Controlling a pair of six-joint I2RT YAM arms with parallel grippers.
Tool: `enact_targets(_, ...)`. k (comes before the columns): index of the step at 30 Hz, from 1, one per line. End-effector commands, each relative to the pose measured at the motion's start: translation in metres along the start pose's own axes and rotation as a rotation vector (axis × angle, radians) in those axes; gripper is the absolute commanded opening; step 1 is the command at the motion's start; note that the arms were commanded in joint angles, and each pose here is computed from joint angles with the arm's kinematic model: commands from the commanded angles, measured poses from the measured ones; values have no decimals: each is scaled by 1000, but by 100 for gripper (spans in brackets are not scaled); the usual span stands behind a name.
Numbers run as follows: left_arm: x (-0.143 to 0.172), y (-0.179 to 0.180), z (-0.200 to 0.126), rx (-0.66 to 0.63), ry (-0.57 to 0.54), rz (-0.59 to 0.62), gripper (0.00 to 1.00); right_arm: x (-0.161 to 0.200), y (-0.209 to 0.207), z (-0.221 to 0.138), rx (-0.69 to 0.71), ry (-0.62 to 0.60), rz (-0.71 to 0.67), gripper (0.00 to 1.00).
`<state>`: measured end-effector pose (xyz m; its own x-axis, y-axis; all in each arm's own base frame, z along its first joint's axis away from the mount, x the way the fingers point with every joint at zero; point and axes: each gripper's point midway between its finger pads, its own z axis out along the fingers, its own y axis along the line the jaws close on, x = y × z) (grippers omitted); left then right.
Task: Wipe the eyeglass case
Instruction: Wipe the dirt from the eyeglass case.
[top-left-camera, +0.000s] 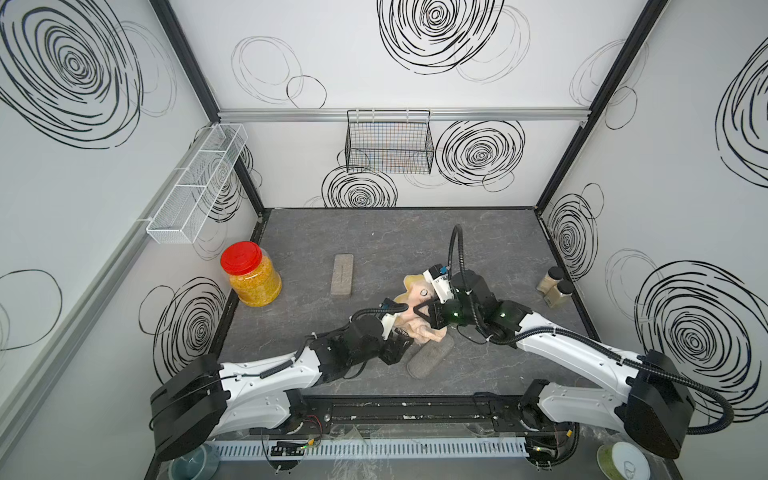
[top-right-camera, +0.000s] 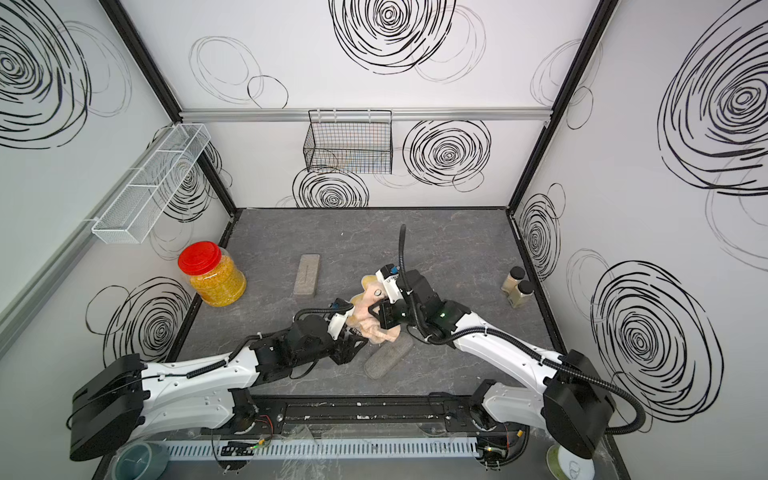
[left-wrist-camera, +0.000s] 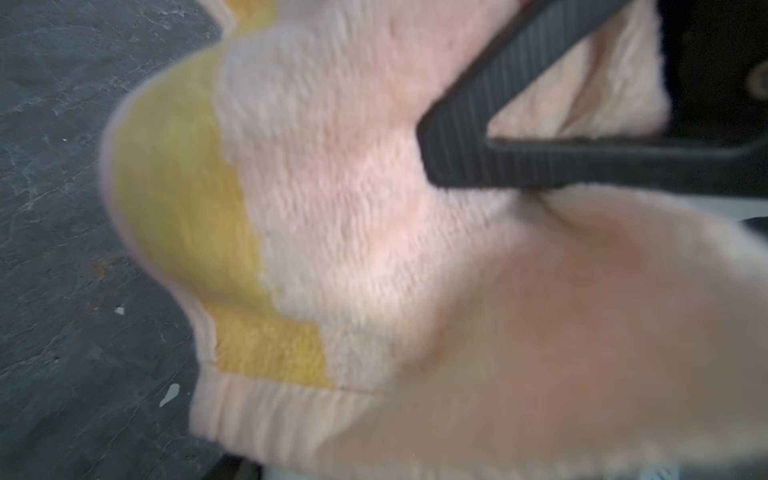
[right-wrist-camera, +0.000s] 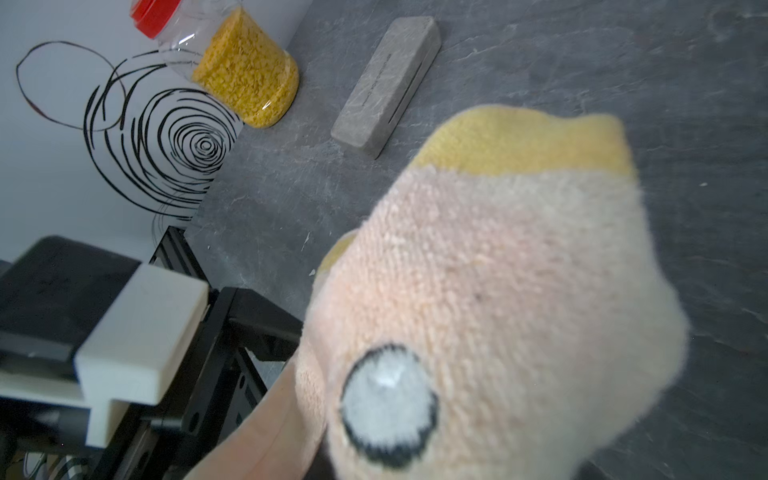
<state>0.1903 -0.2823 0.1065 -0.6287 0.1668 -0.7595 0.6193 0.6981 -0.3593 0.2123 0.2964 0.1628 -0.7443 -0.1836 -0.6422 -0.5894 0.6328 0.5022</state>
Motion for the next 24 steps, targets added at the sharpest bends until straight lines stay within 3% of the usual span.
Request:
enact_targets(1, -25, -14, -1, 47, -103, 7, 61, -3, -13, -3, 50, -16, 18, 0)
enact_targets(4, -22, -17, -1, 46, -98, 13, 61, -18, -39, -15, 134, -81, 90, 0)
enact_targets(8, -21, -18, -1, 43, -98, 13, 61, -28, -51, -24, 145, -122, 137, 1)
enact_targets(18, -22, -18, 1, 41, -95, 15, 61, 4, 2, -3, -39, 29, -10, 1)
enact_targets(24, -20, -18, 0, 37, -91, 19, 61, -17, -30, -13, 101, -53, 57, 0)
